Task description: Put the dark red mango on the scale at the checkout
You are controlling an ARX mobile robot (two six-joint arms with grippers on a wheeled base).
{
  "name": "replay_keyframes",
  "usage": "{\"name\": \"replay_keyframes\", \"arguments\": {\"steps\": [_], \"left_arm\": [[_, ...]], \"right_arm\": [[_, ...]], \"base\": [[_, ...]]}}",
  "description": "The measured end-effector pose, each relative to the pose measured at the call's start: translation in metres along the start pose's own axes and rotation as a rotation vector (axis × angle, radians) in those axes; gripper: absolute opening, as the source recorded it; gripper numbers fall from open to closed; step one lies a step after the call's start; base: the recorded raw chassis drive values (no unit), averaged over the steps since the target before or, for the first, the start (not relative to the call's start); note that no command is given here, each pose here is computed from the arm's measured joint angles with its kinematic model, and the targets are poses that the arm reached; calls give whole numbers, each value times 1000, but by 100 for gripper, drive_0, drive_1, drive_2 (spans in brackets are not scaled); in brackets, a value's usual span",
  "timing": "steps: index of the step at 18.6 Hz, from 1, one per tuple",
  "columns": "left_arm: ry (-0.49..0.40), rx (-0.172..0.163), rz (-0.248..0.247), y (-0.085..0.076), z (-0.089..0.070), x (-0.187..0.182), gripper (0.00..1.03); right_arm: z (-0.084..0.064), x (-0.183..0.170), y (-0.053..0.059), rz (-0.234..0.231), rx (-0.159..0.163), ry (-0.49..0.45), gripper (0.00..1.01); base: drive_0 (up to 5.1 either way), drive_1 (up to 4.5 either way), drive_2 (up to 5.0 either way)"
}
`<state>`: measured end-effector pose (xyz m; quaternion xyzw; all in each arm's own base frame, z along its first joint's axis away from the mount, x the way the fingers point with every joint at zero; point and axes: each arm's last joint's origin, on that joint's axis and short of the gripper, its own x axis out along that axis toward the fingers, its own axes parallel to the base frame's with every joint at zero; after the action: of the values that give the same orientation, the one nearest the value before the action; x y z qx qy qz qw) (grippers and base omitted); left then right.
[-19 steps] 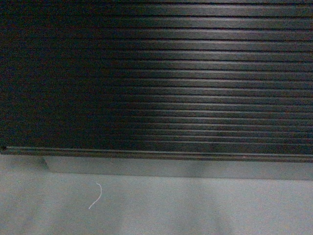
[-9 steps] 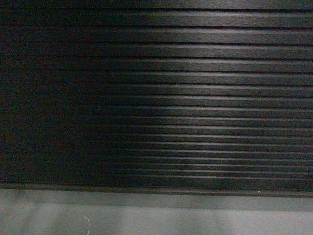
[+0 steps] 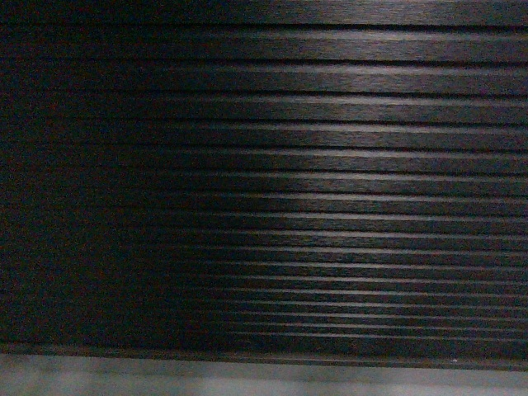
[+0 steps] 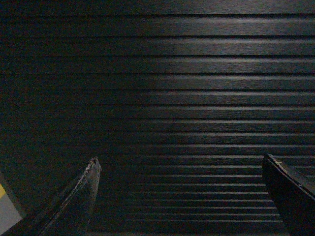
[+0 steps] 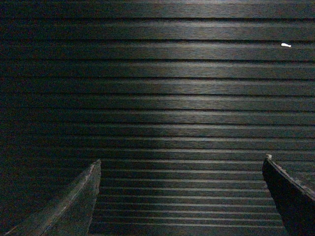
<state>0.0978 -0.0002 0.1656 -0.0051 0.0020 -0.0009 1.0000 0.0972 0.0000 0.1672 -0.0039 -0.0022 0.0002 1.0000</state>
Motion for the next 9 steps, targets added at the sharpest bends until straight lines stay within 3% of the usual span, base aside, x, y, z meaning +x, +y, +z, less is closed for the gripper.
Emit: {"name": "replay_keyframes", "arguments": {"steps": [9], "left_arm": [[2, 0, 0, 0, 0, 0, 98]], "right_arm": [[0, 0, 0, 0, 0, 3, 98]], "base": [[0, 0, 0]]}}
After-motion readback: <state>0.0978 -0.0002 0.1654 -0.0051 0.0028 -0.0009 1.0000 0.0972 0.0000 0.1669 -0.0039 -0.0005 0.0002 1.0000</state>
